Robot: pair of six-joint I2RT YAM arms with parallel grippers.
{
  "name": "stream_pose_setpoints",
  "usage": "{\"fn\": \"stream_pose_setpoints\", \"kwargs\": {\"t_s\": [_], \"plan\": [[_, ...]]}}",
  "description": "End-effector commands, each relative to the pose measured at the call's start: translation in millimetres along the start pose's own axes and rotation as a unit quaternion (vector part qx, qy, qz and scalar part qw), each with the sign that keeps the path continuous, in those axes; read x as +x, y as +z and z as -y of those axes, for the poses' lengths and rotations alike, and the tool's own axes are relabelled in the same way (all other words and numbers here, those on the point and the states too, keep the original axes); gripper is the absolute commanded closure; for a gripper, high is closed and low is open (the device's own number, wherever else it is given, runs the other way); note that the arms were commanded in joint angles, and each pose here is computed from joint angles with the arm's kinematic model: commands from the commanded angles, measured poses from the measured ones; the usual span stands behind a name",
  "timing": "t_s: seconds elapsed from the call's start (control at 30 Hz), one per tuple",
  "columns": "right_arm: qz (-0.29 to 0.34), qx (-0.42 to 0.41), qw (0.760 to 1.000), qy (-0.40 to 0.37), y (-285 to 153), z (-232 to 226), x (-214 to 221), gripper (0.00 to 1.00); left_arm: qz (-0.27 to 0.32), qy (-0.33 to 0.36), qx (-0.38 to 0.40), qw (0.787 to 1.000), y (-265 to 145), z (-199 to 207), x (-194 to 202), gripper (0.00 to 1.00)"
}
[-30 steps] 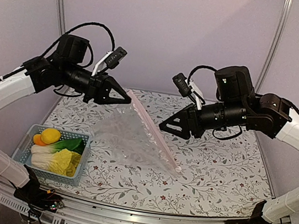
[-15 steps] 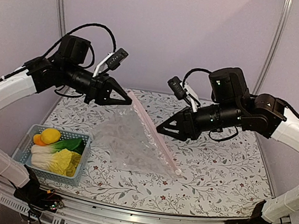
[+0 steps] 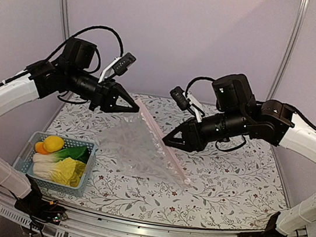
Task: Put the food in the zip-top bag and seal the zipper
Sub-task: Unzip the zipper from the zipper food storage bag.
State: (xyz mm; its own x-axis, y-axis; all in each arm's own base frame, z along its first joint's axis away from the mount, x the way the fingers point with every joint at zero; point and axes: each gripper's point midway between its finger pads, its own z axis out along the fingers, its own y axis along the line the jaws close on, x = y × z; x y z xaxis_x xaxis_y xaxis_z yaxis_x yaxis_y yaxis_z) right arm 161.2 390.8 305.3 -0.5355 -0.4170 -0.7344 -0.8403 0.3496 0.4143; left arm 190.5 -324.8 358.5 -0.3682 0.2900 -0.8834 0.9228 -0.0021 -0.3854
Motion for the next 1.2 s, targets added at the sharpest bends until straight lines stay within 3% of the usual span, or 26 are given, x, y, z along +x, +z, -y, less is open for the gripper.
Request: {"fn": "stream_pose_setpoints", "kwargs": {"t_s": [0.0,0.13,0.27,0.37,0.4,0.53,0.67,0.83,0.97,1.17], "plan": [[-0.013,-0.013,1.0,-0.001,8.0,-6.0,1.5,0.73,-0.004,0.008,0.004,1.0,3.9,3.0,-2.1,1.0],[-0.014,-0.021,1.0,-0.002,9.8,-9.0,0.8,0.8,-0.005,0.009,0.0,1.0,3.8,1.8,-1.9,1.0],[-0.013,-0.025,1.0,0.002,10.4,-10.3,0.1,0.98,-0.007,0.009,-0.014,1.0,3.6,-2.8,-0.6,1.0],[-0.002,-0.011,1.0,0.002,7.2,-6.9,-4.1,1.0,-0.007,0.007,-0.037,0.999,3.1,-10.9,-0.6,0.99],[0.007,0.005,1.0,0.006,3.8,-2.6,-7.2,1.0,-0.007,0.006,-0.05,0.999,2.6,-15.1,-1.0,0.89],[0.037,0.121,0.992,0.024,-16.2,32.5,-17.4,1.0,0.006,0.009,-0.148,0.989,-8.8,-41.3,-9.0,0.35],[0.037,0.252,0.966,0.048,-46.5,78.7,-17.3,1.0,0.051,0.025,-0.243,0.968,-33.2,-57.3,-29.7,0.14],[0.045,0.356,0.932,0.058,-84.7,110.7,-20.9,1.0,0.094,0.015,-0.298,0.95,-54.2,-62.9,-44.1,0.08],[0.044,0.414,0.907,0.061,-105.5,122.4,-22.0,1.0,0.107,-0.034,-0.288,0.951,-49.1,-66.7,-38.1,0.08],[0.037,0.337,0.938,0.076,-65.0,110.6,-21.8,1.0,0.145,-0.107,-0.238,0.955,-29.3,-68.8,-23.3,0.09]]}}
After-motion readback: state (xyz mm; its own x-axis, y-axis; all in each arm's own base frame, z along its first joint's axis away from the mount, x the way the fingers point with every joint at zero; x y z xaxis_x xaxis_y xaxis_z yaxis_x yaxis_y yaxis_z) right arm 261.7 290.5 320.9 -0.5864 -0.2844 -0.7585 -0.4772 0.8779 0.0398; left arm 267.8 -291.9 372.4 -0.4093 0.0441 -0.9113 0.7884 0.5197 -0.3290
